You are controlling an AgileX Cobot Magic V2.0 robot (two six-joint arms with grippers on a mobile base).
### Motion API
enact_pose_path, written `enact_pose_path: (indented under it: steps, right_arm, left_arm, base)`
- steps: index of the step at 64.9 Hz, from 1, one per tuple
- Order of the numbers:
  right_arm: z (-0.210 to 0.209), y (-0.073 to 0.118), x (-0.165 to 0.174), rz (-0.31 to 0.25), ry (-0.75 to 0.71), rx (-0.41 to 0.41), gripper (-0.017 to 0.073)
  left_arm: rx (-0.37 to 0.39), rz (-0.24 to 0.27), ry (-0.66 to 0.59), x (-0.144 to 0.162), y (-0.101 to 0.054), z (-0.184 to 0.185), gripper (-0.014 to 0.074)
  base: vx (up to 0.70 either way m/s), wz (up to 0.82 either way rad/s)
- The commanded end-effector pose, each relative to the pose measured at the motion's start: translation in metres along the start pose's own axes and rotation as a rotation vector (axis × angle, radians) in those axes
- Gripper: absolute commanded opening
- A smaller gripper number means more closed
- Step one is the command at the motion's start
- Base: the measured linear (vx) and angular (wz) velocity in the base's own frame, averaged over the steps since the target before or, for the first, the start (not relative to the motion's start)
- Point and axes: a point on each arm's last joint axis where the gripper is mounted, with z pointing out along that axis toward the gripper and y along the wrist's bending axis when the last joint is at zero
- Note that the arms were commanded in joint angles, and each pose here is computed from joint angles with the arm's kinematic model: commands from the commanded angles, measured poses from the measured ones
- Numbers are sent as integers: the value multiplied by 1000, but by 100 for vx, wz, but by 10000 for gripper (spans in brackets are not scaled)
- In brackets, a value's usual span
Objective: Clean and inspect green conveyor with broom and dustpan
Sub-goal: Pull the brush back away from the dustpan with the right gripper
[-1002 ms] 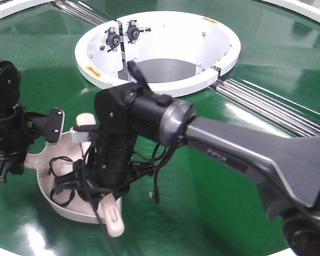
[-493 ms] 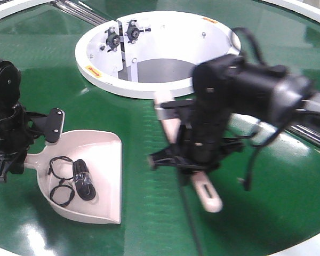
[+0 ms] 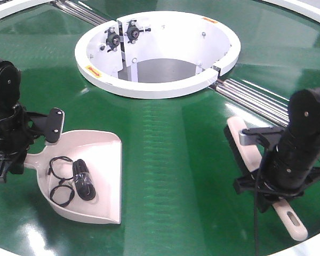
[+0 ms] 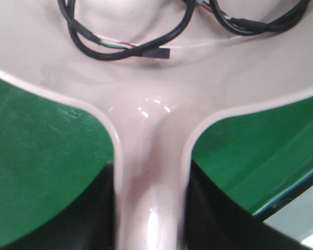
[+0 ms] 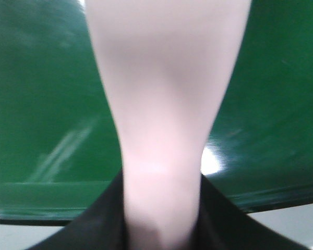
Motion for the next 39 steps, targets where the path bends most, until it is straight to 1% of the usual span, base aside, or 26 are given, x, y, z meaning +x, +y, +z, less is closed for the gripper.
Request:
enact_pose_path:
  steps: [1,6,9,19,39]
  right_arm:
    - [-10,-5,1,-29,-86,17,-1]
    - [-7,-5,0,-31,-84,19,-1]
    - [-4,-5,-1,-40,-65,20,0]
    - [7,-6,-4,-41,-17,26,1]
    - [7,-6,-4,-42,-18,29,3]
  left_arm:
    - [-54,-17,-15,3,-4,-25,-6]
    - [-54,-17,-15,3,-4,-25,-6]
    - [-54,-17,-15,3,-4,-25,-6]
    - [-54,-17,-15,3,-4,-25,-6]
    - [-54,-17,-15,3,-4,-25,-6]
  base:
    - [0,0]
    - [0,0]
    - [0,0]
    - [0,0]
    - [0,0]
